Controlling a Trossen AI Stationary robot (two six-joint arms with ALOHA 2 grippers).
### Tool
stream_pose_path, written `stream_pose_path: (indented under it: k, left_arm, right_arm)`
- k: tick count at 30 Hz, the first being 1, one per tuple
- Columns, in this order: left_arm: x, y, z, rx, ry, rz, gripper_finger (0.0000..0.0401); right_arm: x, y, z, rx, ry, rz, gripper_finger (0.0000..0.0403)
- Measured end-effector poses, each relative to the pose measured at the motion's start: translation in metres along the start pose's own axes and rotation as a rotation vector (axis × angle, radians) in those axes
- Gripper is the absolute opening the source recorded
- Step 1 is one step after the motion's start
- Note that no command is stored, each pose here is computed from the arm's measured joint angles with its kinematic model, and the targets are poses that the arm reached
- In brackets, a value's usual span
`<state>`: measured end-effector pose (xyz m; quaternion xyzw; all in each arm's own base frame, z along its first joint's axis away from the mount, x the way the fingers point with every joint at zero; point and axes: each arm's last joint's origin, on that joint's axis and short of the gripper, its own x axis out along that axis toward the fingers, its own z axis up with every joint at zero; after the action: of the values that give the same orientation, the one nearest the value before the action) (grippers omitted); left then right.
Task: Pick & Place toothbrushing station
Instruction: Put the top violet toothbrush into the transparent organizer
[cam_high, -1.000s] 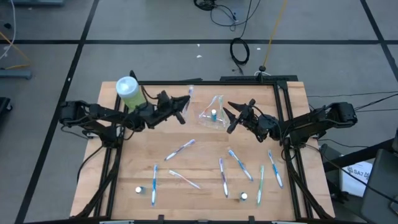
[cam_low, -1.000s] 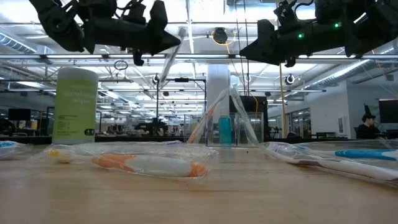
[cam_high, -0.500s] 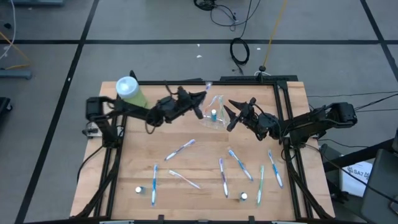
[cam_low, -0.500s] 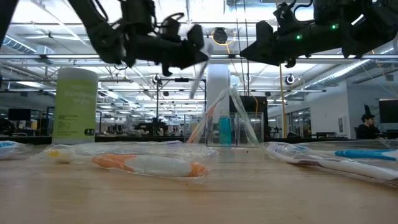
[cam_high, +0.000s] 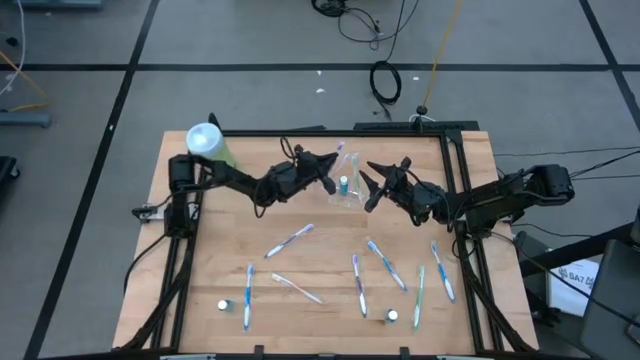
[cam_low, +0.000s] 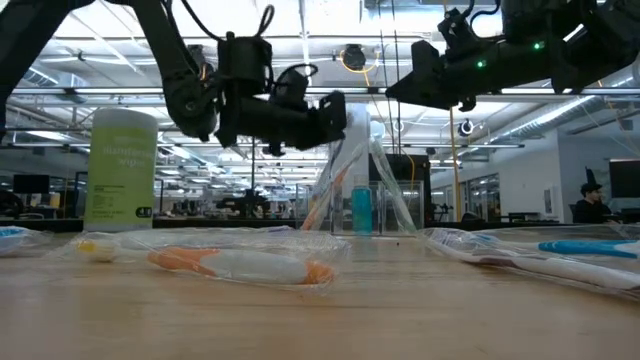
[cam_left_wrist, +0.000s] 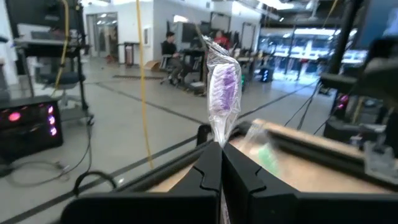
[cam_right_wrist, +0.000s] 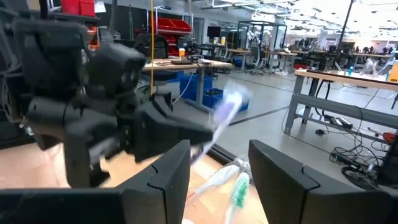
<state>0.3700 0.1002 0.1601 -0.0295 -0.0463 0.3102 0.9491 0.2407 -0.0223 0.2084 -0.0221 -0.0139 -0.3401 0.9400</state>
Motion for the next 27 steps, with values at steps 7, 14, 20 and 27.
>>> stream_pose_path:
  k: [7,14,20,27]
  left_arm:
    - [-0.002,-0.004,-0.018,-0.01,0.05,0.039,0.0]
    - [-0.007,-0.015,-0.024,0.007,0.086,0.033,0.0]
    - [-0.014,-0.022,-0.032,0.048,0.152,0.122,0.0001]
    - [-0.015,-0.025,-0.031,0.089,0.152,0.12,0.0007]
  right_arm:
    - [-0.003,0.004,-0.001,-0.008,0.009,0.021,0.0155]
    - [-0.003,0.004,-0.002,-0.014,0.017,0.022,0.0155]
    - [-0.003,0.004,-0.002,-0.013,0.017,0.022,0.0155]
    - [-0.003,0.004,-0.002,-0.013,0.017,0.022,0.0155]
